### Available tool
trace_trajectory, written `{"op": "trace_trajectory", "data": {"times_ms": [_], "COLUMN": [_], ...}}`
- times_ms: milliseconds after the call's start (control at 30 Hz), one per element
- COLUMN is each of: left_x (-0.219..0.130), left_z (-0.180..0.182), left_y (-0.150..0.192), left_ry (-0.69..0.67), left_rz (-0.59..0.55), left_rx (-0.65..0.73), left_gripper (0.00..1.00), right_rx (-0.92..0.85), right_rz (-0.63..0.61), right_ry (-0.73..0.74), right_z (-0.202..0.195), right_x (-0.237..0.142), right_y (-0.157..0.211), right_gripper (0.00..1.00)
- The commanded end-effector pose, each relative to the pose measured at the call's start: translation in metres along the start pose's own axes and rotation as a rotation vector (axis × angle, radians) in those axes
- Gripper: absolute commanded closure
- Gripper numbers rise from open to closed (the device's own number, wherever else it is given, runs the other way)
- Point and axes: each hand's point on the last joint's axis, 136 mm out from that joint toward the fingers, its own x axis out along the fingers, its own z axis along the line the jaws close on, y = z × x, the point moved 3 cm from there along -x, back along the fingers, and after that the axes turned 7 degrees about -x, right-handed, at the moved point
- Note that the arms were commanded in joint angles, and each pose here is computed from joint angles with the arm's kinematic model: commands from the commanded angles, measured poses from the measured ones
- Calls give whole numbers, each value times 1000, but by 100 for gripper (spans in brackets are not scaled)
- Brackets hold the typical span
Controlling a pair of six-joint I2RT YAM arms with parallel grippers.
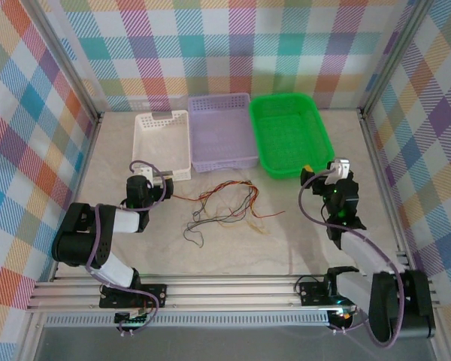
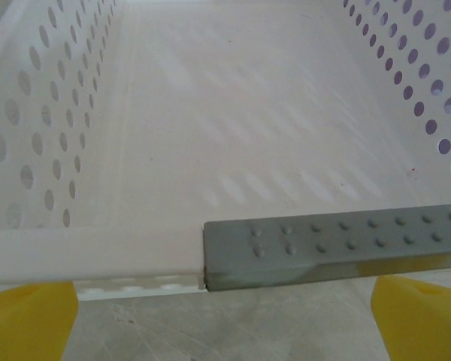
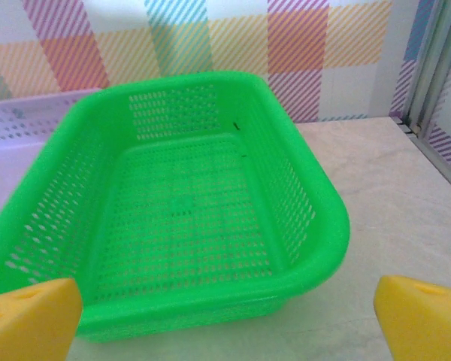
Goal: Untangle the cables
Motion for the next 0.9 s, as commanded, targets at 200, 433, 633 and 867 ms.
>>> {"op": "trace_trajectory", "data": {"times_ms": [200,433,633,867], "left_x": [0,0,-12,-42], "left_z": [2,2,1,-9], "left_y": [-16,-16,-34,-70], "left_ry": [2,3,-12,37], "left_rz": [-55,-53,-70,-117], "left_rx": [-4,-6,-14,-62], "left_gripper": [0,0,0,0], "right_rx": [409,348,126,-35], "right_rz": [6,117,284,399], "right_ry": [-339,-649,-639,-625], "right_z": [44,92,134,170], "right_x": [-57,-69,-56,-34], "right_y": [-64,-65,-32,-4], "right_gripper": [0,0,0,0]}}
